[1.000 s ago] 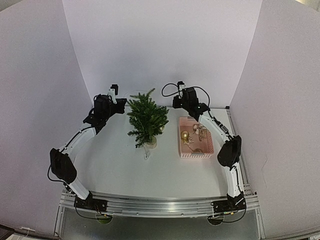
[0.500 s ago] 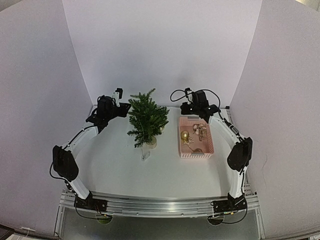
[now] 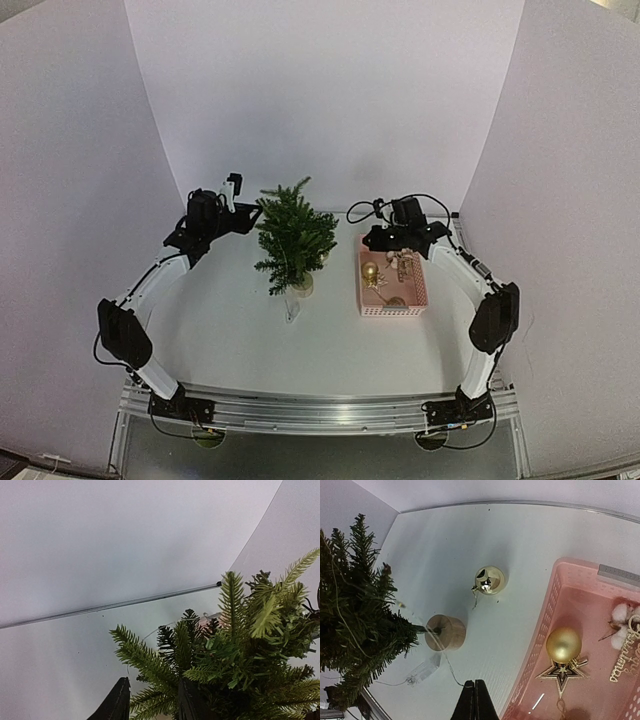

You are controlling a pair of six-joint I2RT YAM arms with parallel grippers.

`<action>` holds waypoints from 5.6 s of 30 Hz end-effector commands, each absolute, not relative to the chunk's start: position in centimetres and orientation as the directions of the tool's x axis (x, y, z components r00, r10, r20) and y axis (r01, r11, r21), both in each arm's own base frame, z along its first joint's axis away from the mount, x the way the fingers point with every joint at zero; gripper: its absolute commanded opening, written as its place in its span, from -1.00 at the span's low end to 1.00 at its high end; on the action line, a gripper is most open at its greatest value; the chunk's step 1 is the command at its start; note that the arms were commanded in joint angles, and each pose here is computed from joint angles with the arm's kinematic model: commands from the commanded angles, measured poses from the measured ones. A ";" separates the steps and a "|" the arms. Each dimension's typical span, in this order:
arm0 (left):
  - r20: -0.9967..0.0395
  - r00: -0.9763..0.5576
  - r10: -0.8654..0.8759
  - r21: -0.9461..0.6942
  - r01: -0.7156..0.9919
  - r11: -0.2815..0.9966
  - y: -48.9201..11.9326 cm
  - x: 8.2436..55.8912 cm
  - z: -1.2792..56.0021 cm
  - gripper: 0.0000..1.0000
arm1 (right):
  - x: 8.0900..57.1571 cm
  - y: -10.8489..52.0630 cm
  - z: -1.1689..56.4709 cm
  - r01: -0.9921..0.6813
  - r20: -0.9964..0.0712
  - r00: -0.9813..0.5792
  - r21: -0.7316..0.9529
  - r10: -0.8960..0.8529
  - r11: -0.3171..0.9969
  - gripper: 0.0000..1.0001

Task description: Decorate the small christmas tree

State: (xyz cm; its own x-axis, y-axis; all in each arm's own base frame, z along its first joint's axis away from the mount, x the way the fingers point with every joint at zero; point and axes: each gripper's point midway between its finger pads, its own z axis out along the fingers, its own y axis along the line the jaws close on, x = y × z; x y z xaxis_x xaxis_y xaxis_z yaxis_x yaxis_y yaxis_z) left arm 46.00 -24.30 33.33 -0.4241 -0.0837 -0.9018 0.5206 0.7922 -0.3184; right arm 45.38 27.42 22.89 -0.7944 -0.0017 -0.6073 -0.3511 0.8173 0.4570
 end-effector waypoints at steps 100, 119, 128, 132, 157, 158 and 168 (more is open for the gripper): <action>-0.918 -0.339 0.206 -0.145 0.770 0.621 -29.9 32.9 35.5 -1.00 | 34.5 40.1 31.2 -0.294 -0.384 -0.879 0.903 0.282 0.312 -0.38; -0.854 -0.372 0.365 -0.080 0.787 0.612 -29.2 34.1 28.0 -1.00 | 34.2 39.5 31.2 -0.298 -0.394 -0.877 0.896 0.277 0.329 -0.25; -0.861 -0.369 0.349 -0.105 0.802 0.589 -30.3 34.6 27.6 -1.00 | 33.6 39.4 31.8 -0.338 -0.427 -0.870 0.881 0.246 0.331 -0.08; -0.863 -0.361 0.354 -0.097 0.805 0.585 -30.3 34.5 27.4 -0.97 | 31.9 38.7 33.0 -0.436 -0.522 -0.825 0.831 0.216 0.345 0.18; -0.858 -0.371 0.356 -0.097 0.796 0.597 -27.1 31.5 29.0 0.12 | 30.2 37.3 33.1 -0.540 -0.631 -0.763 0.743 0.142 0.396 0.28; -0.860 -0.371 0.351 -0.098 0.794 0.600 -27.0 31.4 29.2 0.18 | 30.2 37.2 33.1 -0.543 -0.634 -0.760 0.739 0.141 0.398 0.28; -0.854 -0.415 0.313 -0.146 0.770 0.621 -25.0 28.3 29.0 0.13 | 29.9 36.7 33.2 -0.550 -0.647 -0.751 0.723 0.133 0.418 0.29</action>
